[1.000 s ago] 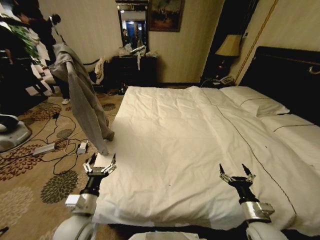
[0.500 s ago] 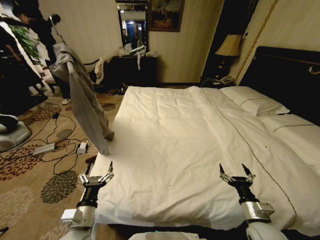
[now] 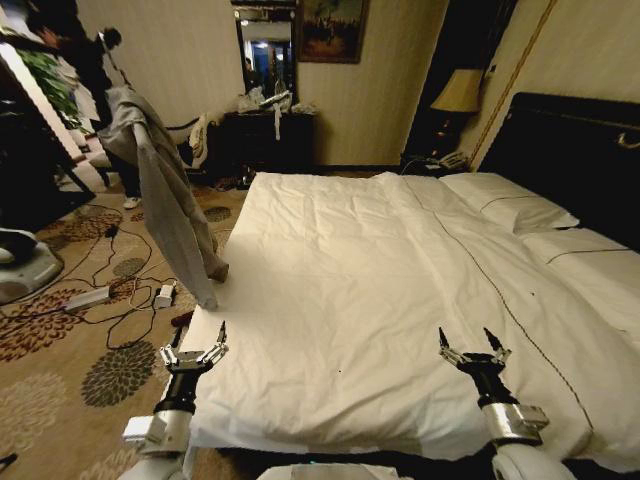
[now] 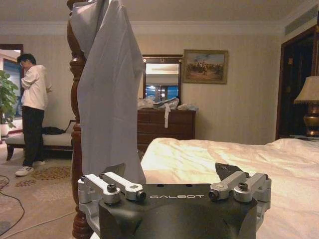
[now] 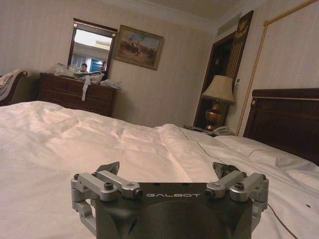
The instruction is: Pick up the clothes from the bed and hang them on the clothes hanger.
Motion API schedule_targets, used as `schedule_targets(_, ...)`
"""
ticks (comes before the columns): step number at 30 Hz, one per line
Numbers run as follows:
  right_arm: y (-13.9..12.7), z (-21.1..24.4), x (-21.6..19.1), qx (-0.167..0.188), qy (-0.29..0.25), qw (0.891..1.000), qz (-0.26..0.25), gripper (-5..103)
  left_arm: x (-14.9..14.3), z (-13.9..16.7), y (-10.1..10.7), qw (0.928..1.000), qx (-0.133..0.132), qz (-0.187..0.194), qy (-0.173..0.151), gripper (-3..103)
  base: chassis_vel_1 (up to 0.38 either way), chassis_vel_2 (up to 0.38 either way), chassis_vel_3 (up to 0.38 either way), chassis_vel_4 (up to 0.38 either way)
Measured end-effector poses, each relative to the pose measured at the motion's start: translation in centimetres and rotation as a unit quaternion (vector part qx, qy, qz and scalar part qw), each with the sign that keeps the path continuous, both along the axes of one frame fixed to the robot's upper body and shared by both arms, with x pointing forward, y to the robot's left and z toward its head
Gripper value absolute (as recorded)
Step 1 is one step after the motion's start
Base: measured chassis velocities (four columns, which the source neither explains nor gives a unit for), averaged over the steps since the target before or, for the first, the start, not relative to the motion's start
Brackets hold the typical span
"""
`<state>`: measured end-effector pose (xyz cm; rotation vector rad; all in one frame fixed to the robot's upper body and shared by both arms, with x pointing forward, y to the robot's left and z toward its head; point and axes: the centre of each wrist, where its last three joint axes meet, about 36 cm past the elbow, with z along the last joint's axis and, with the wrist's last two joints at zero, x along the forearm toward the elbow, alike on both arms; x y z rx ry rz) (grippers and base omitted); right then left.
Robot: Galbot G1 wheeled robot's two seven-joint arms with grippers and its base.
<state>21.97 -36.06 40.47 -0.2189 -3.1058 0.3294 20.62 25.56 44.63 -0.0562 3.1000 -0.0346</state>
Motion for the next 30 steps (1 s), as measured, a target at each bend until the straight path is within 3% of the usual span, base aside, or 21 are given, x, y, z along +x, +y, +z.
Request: schedule_targets(30,0.00,0.00,0.00,0.000,0.000,1.000,0.000,100,0.05,0.01,0.00,1.0000,-0.001,0.000,0.001,100,0.000,0.000,0.000,0.000)
